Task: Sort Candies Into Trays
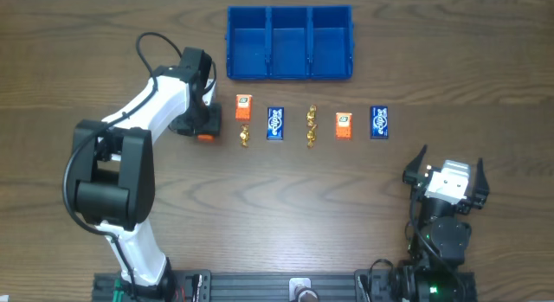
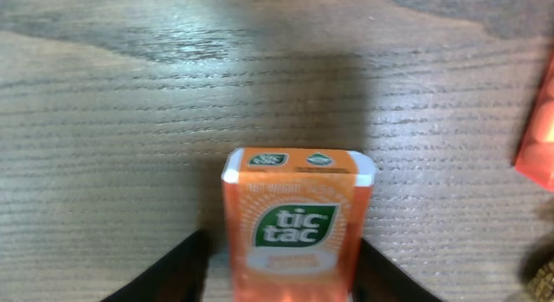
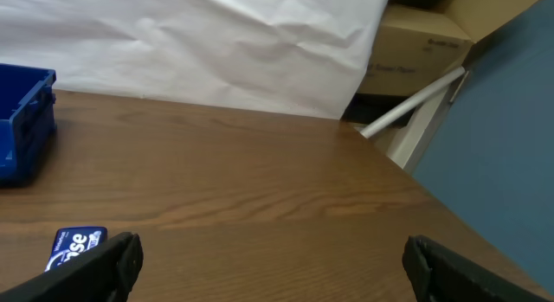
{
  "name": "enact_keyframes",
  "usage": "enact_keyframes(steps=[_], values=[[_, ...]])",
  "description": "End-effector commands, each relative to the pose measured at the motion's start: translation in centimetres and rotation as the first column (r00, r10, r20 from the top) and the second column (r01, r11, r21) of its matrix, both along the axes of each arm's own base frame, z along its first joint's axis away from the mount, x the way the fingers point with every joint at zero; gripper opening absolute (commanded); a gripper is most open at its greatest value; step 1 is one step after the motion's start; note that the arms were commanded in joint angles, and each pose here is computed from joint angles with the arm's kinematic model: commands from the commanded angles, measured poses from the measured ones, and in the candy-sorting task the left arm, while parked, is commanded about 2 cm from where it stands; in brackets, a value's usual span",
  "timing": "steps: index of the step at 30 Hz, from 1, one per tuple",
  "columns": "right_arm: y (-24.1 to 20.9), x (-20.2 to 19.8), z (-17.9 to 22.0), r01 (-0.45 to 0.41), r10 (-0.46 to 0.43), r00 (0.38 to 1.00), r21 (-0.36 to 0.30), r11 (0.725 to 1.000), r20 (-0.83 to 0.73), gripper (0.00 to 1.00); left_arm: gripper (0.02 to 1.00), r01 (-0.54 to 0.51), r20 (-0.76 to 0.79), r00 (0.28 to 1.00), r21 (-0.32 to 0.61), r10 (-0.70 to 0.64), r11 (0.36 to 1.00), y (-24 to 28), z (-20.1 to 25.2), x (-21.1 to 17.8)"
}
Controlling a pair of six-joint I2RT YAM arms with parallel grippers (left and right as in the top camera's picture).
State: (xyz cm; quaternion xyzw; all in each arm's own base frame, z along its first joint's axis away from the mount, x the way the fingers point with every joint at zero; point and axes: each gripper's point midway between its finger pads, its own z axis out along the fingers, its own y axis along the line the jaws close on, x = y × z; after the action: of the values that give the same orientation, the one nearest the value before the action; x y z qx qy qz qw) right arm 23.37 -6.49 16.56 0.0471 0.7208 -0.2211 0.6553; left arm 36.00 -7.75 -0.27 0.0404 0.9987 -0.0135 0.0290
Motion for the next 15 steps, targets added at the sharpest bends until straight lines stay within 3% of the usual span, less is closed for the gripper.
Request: enact_keyframes(steps=[1, 9, 15], values=[[-0.1, -0.1, -0.1, 0.006, -0.006, 1.0, -0.006, 1.0, -0.004, 0.998, 0.375, -0.004, 0.0, 1.0, 0.004, 0.004, 1.0, 0.0, -0.4, 0.4], [-0.1, -0.1, -0.1, 0.006, -0.006, 1.0, -0.006, 1.0, -0.004, 0.998, 0.246, -0.026, 0.044, 0.999, -0.02, 0.027, 0.999, -1.0, 1.9, 1.5], [-0.1, -0.1, -0.1, 0.006, -0.006, 1.0, -0.006, 1.0, -0.004, 0.998, 0.242, -0.076, 0.2, 0.976, -0.054, 0.085, 0.996, -2.9, 10.7, 4.2]])
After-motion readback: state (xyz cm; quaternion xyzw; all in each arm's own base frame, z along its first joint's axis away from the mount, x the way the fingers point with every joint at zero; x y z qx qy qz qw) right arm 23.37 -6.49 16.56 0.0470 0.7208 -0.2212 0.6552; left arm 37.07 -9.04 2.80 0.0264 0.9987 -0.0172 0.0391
